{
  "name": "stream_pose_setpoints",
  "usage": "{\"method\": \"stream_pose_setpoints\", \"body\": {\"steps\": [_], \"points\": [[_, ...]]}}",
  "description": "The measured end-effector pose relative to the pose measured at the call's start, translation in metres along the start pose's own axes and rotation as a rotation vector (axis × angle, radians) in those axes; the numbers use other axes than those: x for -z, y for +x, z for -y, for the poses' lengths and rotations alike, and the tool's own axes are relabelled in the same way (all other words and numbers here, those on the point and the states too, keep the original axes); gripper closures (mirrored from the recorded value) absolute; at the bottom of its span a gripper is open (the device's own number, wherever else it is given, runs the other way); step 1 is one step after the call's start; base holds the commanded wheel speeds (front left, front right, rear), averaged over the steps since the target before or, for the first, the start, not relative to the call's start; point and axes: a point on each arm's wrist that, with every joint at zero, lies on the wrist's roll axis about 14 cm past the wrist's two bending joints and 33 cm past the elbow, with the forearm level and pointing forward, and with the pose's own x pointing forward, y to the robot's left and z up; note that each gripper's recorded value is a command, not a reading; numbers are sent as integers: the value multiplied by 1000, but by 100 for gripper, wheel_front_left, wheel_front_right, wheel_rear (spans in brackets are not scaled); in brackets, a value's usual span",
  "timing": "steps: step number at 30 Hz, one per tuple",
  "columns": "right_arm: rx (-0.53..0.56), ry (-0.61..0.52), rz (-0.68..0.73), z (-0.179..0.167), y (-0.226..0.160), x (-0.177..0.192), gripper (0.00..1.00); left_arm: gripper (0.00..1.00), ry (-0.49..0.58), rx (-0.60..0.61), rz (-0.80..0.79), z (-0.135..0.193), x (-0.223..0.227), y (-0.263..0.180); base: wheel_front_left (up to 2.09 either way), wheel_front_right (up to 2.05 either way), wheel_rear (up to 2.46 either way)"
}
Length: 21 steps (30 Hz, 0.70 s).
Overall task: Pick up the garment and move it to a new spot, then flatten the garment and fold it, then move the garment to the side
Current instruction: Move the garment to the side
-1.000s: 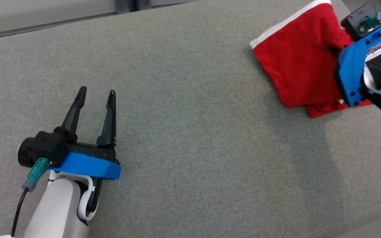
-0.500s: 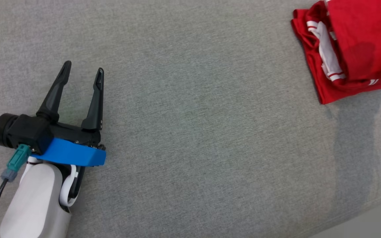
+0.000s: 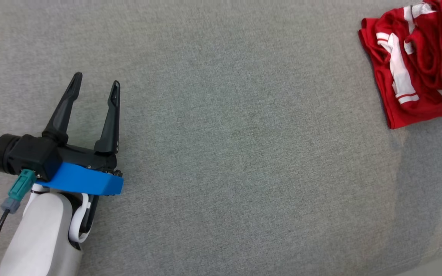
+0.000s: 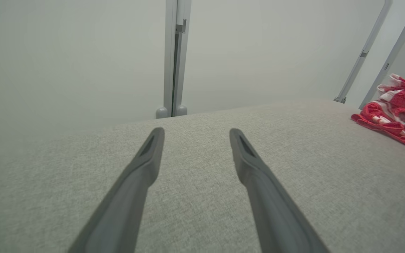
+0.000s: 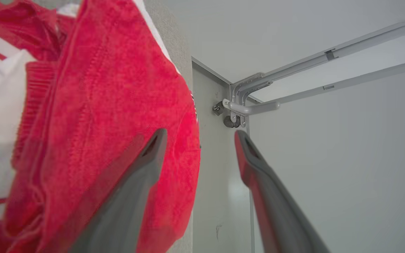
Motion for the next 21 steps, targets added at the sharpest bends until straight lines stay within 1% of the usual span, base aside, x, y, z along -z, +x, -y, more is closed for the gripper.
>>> {"method": "stream_pose_setpoints", "body": {"steps": [2, 4, 6, 9, 15, 21], "points": [[6, 21, 33, 0, -5, -3, 0, 0, 2, -11, 11, 0, -7, -4, 0, 0, 0], [9, 72, 91, 0, -11, -13, 0, 0, 1, -24, 32, 1, -18, -8, 0, 0, 0], [-5, 149, 167, -9, -19, -26, 0, 0, -2, -44, 41, 2, -25, -16, 0, 0, 0], [-44, 234, 277, -28, -36, -45, 0, 0, -1, -78, 49, 2, -35, -33, 0, 0, 0], [-104, 367, 463, -50, -78, -75, 0, 0, -7, -152, 72, 1, -54, -69, 0, 0, 0], [-167, 442, 584, -67, -117, -89, 0, 0, -3, -231, 110, -4, -73, -109, 0, 0, 0]]}}
